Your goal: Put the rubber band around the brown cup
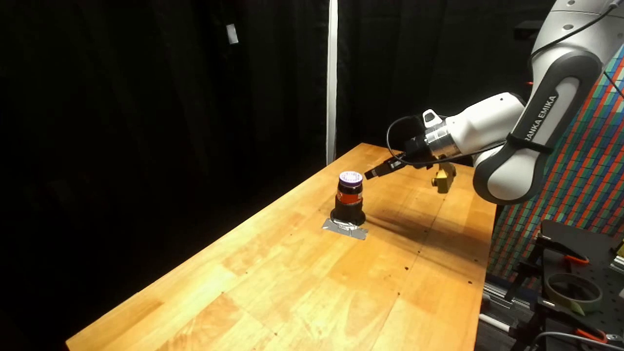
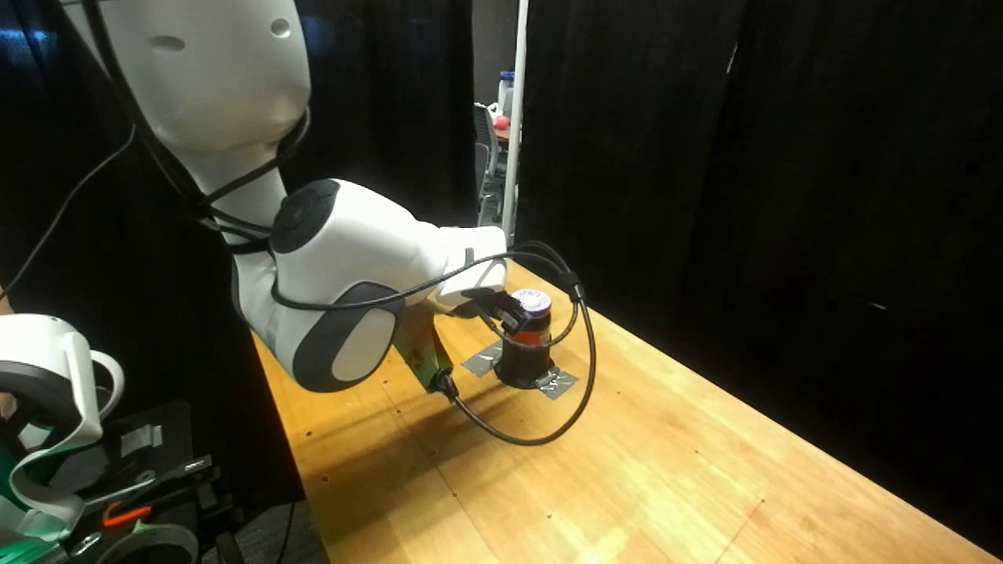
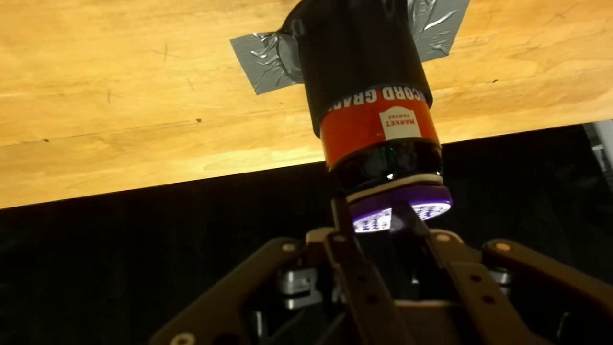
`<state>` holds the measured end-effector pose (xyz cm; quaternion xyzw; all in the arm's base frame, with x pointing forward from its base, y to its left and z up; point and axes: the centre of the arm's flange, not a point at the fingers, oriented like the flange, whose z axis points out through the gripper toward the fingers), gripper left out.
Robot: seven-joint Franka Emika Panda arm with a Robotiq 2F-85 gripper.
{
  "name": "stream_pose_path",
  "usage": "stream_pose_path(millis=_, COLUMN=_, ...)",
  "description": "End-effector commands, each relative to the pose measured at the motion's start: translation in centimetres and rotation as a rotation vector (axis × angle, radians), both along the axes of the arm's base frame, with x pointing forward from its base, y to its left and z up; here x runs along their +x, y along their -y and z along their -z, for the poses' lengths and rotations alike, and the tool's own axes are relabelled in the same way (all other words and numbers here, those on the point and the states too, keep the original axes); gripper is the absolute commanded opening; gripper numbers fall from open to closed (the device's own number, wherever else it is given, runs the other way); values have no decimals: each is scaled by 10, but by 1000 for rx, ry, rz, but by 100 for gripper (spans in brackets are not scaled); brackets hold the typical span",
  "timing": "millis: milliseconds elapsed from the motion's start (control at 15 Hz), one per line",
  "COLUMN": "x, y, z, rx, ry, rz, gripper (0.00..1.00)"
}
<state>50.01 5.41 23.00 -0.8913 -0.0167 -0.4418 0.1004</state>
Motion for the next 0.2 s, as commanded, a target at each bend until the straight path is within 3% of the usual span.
stream_pose_path(millis=0, x=0, y=7, z=-8, rx=31, ry=-99, rz=-47, gripper=60)
stream_pose_path(millis=133, x=1, y=6, z=-11, rx=16, ry=-245, rz=-69, gripper=76)
